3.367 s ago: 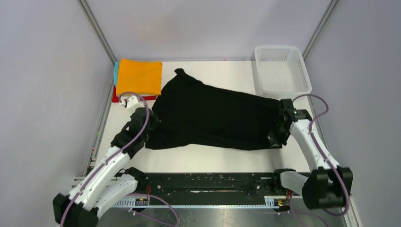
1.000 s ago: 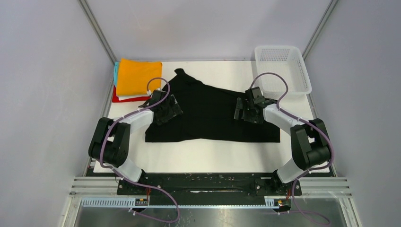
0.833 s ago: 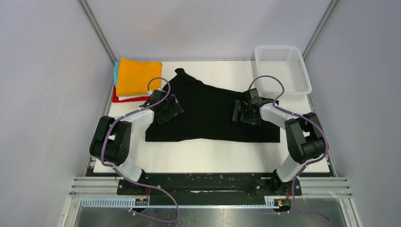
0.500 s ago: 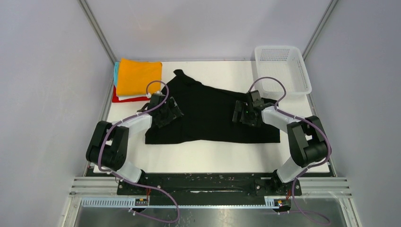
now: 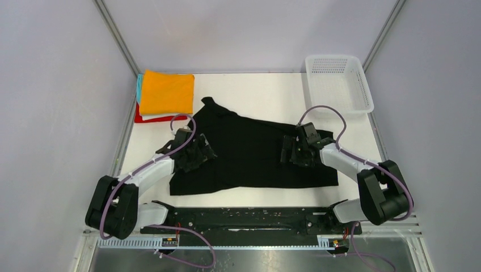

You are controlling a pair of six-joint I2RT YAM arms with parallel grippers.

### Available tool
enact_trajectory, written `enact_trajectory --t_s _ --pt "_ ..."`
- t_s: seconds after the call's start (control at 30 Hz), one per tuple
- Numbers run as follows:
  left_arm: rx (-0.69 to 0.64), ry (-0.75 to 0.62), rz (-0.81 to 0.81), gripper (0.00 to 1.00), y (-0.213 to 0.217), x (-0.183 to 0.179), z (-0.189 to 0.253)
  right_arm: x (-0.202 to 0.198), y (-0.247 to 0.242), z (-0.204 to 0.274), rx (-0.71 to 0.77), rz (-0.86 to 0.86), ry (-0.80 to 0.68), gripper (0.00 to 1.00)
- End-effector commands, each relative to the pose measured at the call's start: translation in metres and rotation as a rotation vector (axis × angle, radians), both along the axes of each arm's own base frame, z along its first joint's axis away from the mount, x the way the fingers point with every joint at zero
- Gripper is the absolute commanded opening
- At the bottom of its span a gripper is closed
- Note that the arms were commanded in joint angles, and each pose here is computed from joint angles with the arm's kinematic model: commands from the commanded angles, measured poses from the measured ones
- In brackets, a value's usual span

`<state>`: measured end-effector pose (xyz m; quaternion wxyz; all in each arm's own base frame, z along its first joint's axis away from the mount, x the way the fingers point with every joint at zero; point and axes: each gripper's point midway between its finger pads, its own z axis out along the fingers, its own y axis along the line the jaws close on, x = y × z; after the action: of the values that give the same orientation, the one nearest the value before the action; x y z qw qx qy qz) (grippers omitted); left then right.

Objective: Fold and stack the t-shirts
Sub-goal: Fold the flattened tshirt in 1/3 of the way

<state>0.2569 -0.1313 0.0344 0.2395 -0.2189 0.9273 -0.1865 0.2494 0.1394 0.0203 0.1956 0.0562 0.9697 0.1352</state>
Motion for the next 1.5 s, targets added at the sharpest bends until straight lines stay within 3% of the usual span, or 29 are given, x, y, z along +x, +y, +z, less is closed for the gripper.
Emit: enact_trajectory --t_s 0.0,0.27,0.53,0.8,0.97,1.23,1.47 --pt "0.063 0.18 0.005 0.99 0.013 -0.056 -0.025 -0.079 -0.015 -0.026 -0.054 0.009 0.261 0.99" --pt "0.071 0.201 0.024 0.99 0.019 -0.094 -0.021 -0.105 -0.023 -0.025 -0.063 0.012 0.274 1.0" --pt "0.101 0.071 0.089 0.99 0.028 -0.071 -0.002 -0.097 -0.015 -0.012 -0.017 -0.001 0.196 0.99" --pt "0.078 -0.229 0.118 0.99 0.015 0.006 0.082 -0.004 -0.011 0.064 0.001 -0.139 -0.209 0.99" --pt "0.126 -0.293 0.157 0.99 0.011 0.067 0.091 0.028 -0.04 0.084 -0.09 -0.284 -0.349 0.99" --pt "0.137 -0.279 0.154 0.99 -0.008 0.157 0.071 0.042 -0.052 0.088 -0.006 -0.345 -0.384 0.99" --pt "0.075 -0.234 0.111 0.99 -0.035 0.191 0.047 0.041 -0.063 0.077 -0.009 -0.37 -0.351 1.0"
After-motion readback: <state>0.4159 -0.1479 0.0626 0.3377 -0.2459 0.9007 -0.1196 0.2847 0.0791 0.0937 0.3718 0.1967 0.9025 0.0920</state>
